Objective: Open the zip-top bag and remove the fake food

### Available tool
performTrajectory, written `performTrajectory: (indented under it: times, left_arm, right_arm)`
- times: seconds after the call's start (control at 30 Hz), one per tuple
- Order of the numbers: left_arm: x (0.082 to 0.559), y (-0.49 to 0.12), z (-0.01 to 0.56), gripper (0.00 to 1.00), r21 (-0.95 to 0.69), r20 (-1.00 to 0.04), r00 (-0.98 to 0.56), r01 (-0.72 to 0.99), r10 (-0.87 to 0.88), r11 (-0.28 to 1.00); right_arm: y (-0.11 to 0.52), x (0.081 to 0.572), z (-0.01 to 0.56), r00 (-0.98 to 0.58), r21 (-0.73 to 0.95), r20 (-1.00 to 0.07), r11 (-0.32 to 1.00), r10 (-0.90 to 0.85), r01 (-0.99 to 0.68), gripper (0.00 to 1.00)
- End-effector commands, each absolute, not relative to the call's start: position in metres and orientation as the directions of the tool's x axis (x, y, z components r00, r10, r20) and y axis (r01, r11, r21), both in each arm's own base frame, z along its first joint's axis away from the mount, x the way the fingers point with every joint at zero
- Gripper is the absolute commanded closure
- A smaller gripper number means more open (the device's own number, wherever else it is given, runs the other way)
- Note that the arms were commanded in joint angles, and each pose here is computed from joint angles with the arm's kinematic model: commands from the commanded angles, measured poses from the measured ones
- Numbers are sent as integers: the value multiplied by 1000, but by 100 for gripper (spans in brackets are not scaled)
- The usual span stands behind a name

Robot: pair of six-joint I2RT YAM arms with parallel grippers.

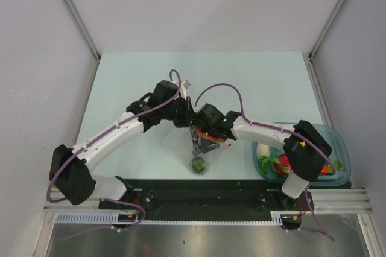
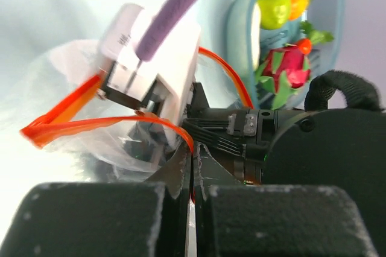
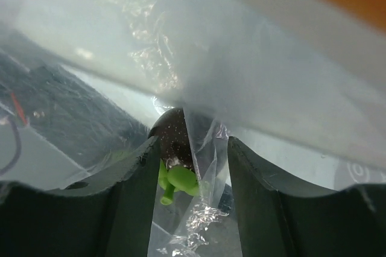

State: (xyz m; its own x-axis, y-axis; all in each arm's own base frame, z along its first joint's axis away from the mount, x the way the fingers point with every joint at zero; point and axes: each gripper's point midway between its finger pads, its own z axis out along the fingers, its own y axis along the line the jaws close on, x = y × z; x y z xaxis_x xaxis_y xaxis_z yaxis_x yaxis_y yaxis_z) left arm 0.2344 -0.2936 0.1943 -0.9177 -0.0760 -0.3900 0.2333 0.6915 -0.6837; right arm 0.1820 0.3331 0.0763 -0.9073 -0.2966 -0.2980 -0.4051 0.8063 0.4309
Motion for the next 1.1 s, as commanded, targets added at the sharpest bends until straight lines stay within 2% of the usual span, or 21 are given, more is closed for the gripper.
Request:
performTrajectory:
  times: [0.0,0.33,0.43,0.47,0.6,0.8,1.0,1.03,1.07]
  left_arm:
    - [238,-271,196,100,-613,-475,-875,251,-96,749]
    - [221,-258,185,100,-617,-453,-885,227,-104,753]
    - [216,-254,181,100,-614,-449,-887,223,-103,757]
    - [215,-253,181,100,-615,-447,-888,218,-107,758]
    - [211,-250,186,100,-625,-453,-883,220,-119,749]
    - [216,-258,219,100,-648,-500,-857,275,-125,710]
    - [236,-273,247,100,-627,-542,-836,336,-84,703]
    - [237,-274,248,98,-619,-545,-836,346,-69,705]
    - [244,-275,254,91,-599,-563,-824,359,-58,715]
  right_arm:
    - [351,162,79,-897,493,-304,753,-322,-437,47]
    - [356,135,79,-883,498,-280,730,-376,-469,42]
    - [357,126,79,-876,498,-274,721,-398,-483,51]
    - [356,127,77,-874,481,-281,729,-397,-486,51]
    - [351,145,83,-871,434,-315,759,-376,-485,43]
    - [323,205,101,-899,344,-366,863,-240,-370,35]
    - [324,201,128,-892,392,-384,833,-238,-390,33]
    - [324,197,130,-893,398,-383,830,-236,-391,33]
    - [325,194,130,-898,406,-376,831,-229,-381,33]
